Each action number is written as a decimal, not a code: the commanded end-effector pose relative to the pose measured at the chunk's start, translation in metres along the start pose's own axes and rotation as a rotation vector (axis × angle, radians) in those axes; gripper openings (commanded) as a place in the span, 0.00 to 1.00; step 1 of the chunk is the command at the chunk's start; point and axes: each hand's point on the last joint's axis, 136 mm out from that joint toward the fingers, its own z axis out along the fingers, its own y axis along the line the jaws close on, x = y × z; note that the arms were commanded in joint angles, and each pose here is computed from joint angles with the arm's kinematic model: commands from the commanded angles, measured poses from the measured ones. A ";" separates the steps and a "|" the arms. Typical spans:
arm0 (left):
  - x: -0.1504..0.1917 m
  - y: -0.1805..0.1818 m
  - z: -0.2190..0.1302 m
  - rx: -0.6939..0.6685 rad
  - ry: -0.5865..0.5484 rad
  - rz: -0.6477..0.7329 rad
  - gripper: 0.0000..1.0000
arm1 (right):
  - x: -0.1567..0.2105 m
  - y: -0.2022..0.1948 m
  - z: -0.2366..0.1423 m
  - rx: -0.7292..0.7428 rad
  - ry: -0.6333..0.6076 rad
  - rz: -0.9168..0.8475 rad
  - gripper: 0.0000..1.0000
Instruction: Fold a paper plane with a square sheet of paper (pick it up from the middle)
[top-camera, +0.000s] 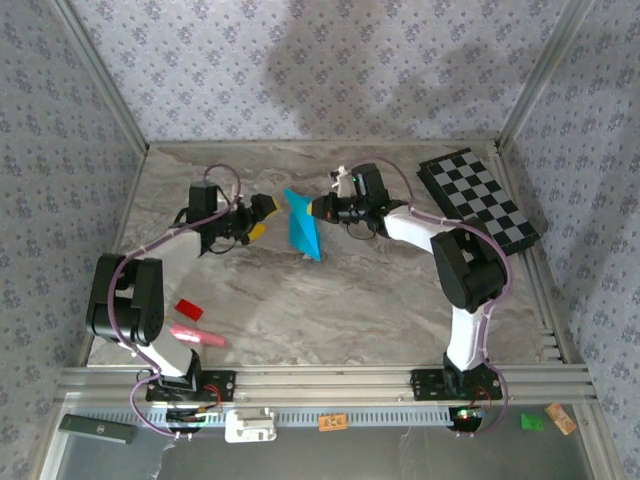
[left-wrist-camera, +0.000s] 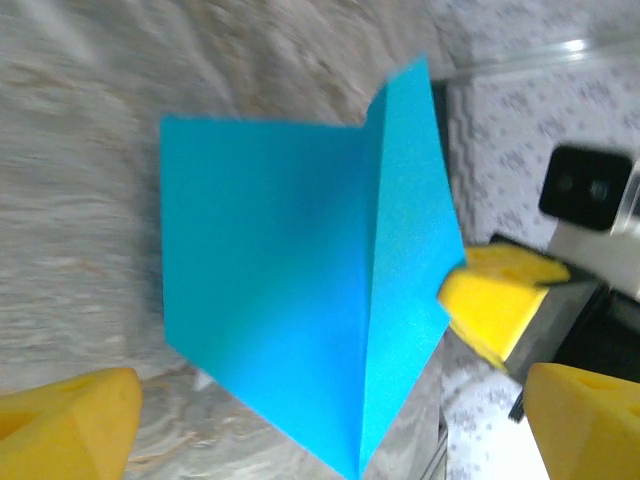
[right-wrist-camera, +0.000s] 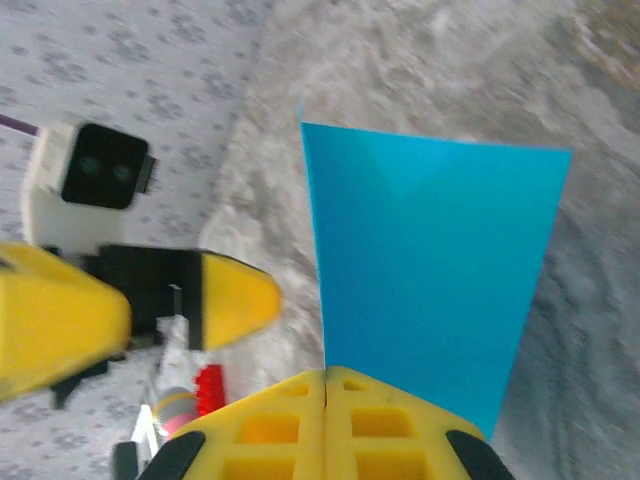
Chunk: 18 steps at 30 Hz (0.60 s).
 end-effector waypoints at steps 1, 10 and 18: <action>0.000 -0.047 -0.007 0.130 -0.009 0.167 0.96 | -0.011 0.035 -0.011 -0.130 -0.026 0.023 0.00; 0.006 -0.077 -0.004 0.270 0.004 0.244 0.77 | -0.018 0.069 -0.016 -0.274 -0.022 0.068 0.01; 0.013 -0.098 -0.004 0.339 0.014 0.320 0.60 | -0.019 0.082 -0.017 -0.336 -0.011 0.097 0.02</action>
